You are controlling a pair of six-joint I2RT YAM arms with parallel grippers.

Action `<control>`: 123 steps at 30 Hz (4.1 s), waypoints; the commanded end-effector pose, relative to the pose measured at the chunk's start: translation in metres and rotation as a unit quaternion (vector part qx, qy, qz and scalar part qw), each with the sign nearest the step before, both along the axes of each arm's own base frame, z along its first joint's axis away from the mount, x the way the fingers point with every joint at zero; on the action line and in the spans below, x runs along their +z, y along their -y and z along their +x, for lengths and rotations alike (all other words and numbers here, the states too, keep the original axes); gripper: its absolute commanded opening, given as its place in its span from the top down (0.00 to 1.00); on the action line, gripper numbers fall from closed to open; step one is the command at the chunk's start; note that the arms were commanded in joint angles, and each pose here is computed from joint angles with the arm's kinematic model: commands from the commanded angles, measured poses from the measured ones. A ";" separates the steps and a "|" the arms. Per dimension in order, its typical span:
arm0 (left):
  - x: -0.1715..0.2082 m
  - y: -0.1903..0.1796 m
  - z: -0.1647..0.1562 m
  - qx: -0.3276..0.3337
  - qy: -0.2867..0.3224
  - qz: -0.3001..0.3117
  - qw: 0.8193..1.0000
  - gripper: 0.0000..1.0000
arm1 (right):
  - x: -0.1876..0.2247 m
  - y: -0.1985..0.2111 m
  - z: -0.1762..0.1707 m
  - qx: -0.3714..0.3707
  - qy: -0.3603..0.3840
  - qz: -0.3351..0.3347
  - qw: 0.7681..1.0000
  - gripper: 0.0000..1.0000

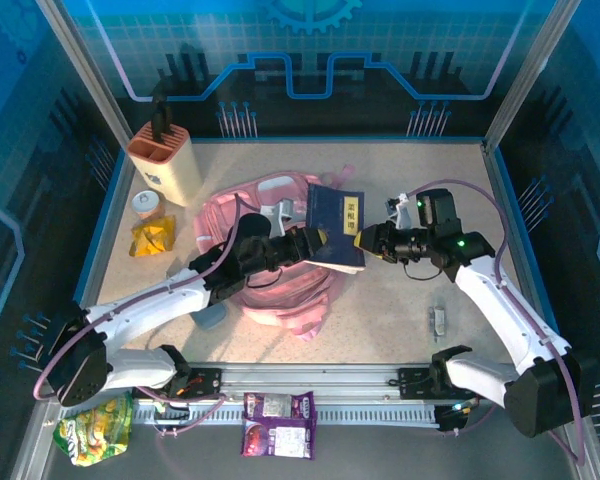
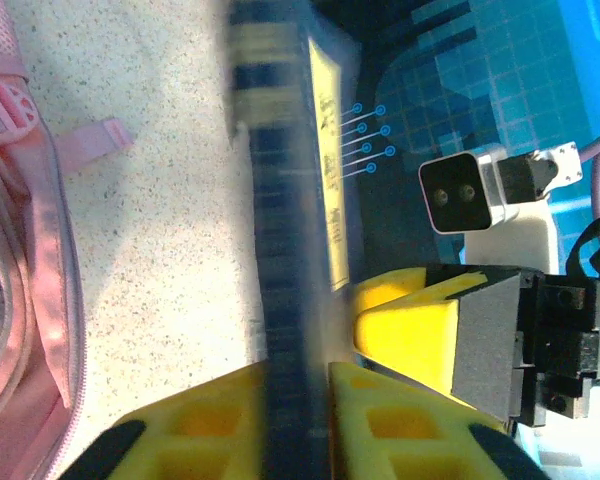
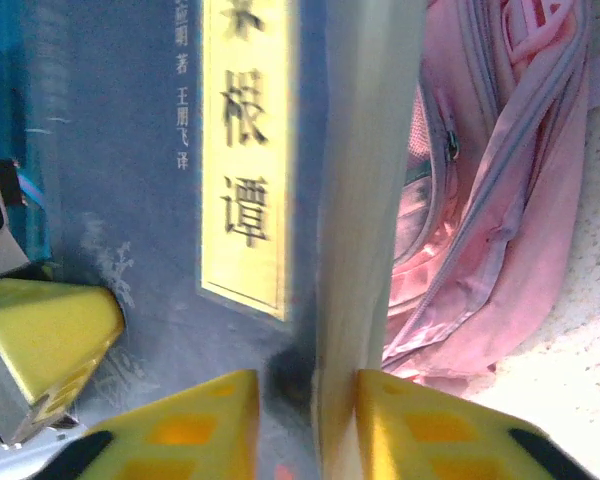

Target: Pack the student bag

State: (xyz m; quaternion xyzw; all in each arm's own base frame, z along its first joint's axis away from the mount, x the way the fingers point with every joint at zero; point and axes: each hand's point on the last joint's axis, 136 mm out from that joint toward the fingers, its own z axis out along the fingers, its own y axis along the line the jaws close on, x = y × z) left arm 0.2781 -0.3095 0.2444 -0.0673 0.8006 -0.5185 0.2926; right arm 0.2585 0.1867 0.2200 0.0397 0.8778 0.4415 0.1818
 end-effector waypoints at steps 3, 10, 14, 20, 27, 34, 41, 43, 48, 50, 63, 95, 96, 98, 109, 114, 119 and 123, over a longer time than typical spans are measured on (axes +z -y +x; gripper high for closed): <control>0.032 -0.007 0.004 0.009 0.033 -0.025 0.999 0.97 | 0.001 0.004 -0.001 0.000 0.006 -0.003 1.000 0.44; 0.069 -0.001 0.001 -0.006 0.053 -0.087 0.995 1.00 | 0.006 0.000 -0.004 0.011 0.012 0.033 0.999 0.00; 0.090 0.007 -0.001 -0.025 0.067 -0.127 0.989 1.00 | 0.020 -0.019 -0.007 0.042 0.025 0.095 0.994 0.00; 0.088 0.005 0.002 -0.015 0.073 -0.116 0.990 1.00 | 0.050 -0.042 -0.012 0.078 0.050 0.149 0.985 0.01; 0.061 -0.013 0.005 0.019 0.070 -0.051 0.996 1.00 | 0.069 -0.047 -0.018 0.088 0.068 0.189 0.976 0.03; 0.035 -0.034 0.006 0.054 0.056 0.001 0.997 1.00 | 0.070 -0.039 -0.017 0.060 0.078 0.165 0.981 0.26; 0.025 -0.033 0.003 0.046 0.049 0.006 0.998 1.00 | 0.057 -0.052 -0.006 0.065 0.059 0.156 0.984 0.59; 0.023 -0.033 0.004 0.046 0.049 0.008 0.998 1.00 | 0.057 -0.055 -0.006 0.066 0.058 0.154 0.984 0.66; 0.017 -0.033 0.004 0.045 0.043 0.019 0.998 1.00 | 0.046 -0.050 -0.006 0.058 0.044 0.121 0.990 0.84; 0.014 -0.031 0.004 0.042 0.039 0.020 0.998 1.00 | 0.052 -0.047 -0.006 0.058 0.053 0.109 0.991 0.93; -0.024 -0.078 -0.017 0.007 0.059 0.261 0.963 0.45 | 0.018 0.020 0.010 -0.018 0.050 -0.003 0.999 1.00; -0.157 0.017 -0.036 -0.158 0.029 0.453 0.877 0.60 | -0.054 0.083 -0.009 -0.102 -0.012 -0.078 0.992 1.00; -0.161 0.017 -0.039 -0.162 0.023 0.450 0.878 0.62 | -0.053 0.083 -0.009 -0.102 -0.010 -0.077 0.992 1.00; -0.167 0.016 -0.042 -0.166 0.015 0.449 0.878 0.69 | -0.050 0.082 -0.011 -0.099 -0.008 -0.074 0.992 1.00; -0.115 0.011 -0.020 -0.123 0.097 0.457 0.876 1.00 | -0.038 0.080 -0.028 -0.092 -0.012 -0.067 0.993 1.00; -0.066 0.002 -0.005 -0.093 0.162 0.477 0.859 1.00 | -0.024 0.074 -0.040 -0.075 -0.016 -0.065 0.995 1.00; -0.023 -0.018 0.017 -0.043 0.184 0.469 0.863 1.00 | -0.023 0.065 -0.053 -0.053 -0.024 -0.058 0.997 1.00; 0.004 -0.020 0.021 -0.037 0.215 0.449 0.866 1.00 | -0.029 0.051 -0.060 -0.030 -0.031 -0.051 0.998 1.00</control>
